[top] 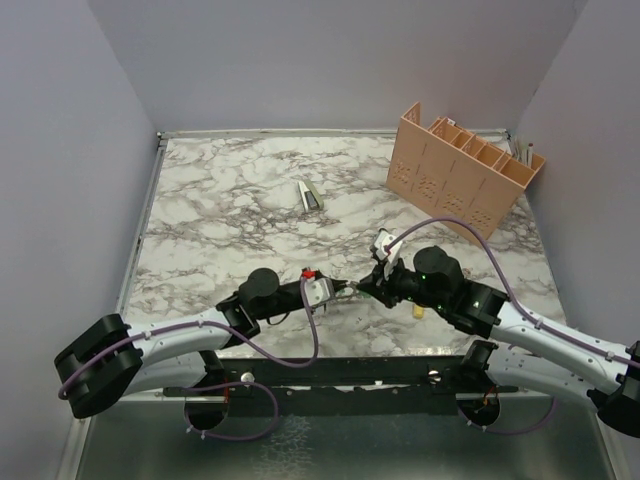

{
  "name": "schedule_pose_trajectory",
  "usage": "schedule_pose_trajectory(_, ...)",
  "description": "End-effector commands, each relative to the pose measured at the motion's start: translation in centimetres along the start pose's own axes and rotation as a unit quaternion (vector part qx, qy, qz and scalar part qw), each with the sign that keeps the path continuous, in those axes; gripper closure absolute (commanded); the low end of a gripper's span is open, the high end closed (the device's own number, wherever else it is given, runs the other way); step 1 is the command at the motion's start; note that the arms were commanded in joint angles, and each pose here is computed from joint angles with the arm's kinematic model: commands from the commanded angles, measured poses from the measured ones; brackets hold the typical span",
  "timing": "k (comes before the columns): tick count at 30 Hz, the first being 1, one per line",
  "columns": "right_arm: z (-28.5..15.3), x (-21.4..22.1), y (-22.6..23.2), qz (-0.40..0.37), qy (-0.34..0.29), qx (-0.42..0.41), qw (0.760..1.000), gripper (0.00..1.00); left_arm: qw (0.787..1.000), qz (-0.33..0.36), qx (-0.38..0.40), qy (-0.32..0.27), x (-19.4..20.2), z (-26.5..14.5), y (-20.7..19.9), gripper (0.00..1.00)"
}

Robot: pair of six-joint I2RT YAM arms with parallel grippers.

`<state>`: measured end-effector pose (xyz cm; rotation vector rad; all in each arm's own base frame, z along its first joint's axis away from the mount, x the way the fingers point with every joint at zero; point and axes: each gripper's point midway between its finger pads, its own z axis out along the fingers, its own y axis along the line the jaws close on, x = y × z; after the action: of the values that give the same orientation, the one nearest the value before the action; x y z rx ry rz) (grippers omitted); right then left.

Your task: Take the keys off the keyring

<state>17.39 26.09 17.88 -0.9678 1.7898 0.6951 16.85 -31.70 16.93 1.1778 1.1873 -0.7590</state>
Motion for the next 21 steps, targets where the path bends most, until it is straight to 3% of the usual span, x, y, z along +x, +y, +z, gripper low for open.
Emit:
schedule_pose_trajectory(1, 0.3, 0.1, -0.4, -0.039, -0.019, 0.005, 0.999, 1.00, 0.999, -0.034, -0.024, -0.022, -1.1, -0.4, 0.5, 1.00)
schedule_pose_trajectory(8, 0.6, 0.3, -0.2, -0.077, -0.038, -0.011, 0.996, 1.00, 0.988, -0.116, -0.079, -0.063, -2.5, -1.1, 1.8, 1.00)
schedule_pose_trajectory(21, 0.5, -0.4, 0.9, -0.140, -0.107, -0.041, 0.983, 0.99, 0.952, -0.268, -0.124, -0.084, -2.8, -1.7, 2.4, 1.00)
